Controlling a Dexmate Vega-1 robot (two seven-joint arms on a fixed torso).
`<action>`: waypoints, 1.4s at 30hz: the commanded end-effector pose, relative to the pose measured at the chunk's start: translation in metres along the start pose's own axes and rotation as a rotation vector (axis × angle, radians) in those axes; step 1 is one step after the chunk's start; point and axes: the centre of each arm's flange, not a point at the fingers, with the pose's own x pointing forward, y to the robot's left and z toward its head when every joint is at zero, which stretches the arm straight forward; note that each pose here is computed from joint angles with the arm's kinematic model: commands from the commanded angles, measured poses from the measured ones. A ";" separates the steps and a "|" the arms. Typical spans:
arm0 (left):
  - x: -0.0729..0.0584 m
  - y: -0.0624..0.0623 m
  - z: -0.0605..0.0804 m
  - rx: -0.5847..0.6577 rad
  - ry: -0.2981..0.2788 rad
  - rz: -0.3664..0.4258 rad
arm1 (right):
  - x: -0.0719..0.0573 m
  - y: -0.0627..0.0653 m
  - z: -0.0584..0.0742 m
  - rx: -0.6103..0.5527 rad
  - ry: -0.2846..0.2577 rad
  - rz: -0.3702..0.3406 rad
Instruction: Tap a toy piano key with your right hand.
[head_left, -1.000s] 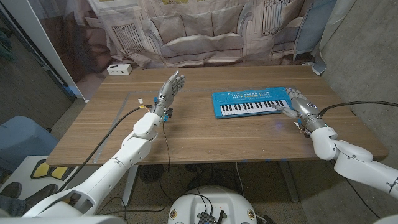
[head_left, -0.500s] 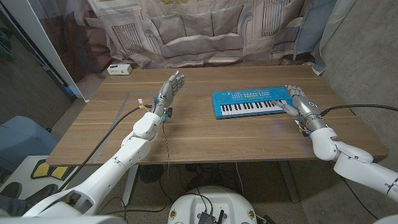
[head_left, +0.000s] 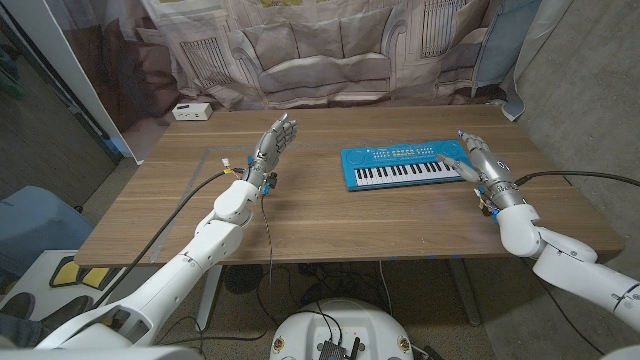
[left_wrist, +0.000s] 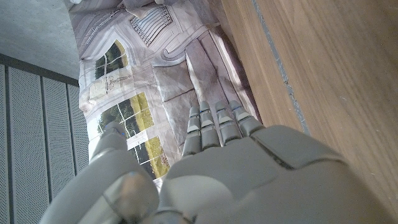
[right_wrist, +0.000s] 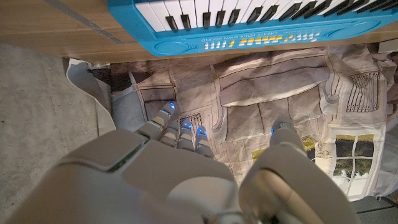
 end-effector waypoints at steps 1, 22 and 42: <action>-0.002 0.002 0.001 0.001 -0.003 -0.001 | 0.003 -0.001 0.005 0.118 -0.035 -0.029; -0.003 0.007 0.000 -0.016 -0.014 -0.010 | 0.014 0.000 0.015 0.265 -0.066 -0.040; 0.001 0.013 -0.001 -0.034 -0.029 -0.023 | 0.030 0.009 0.023 0.533 -0.097 -0.008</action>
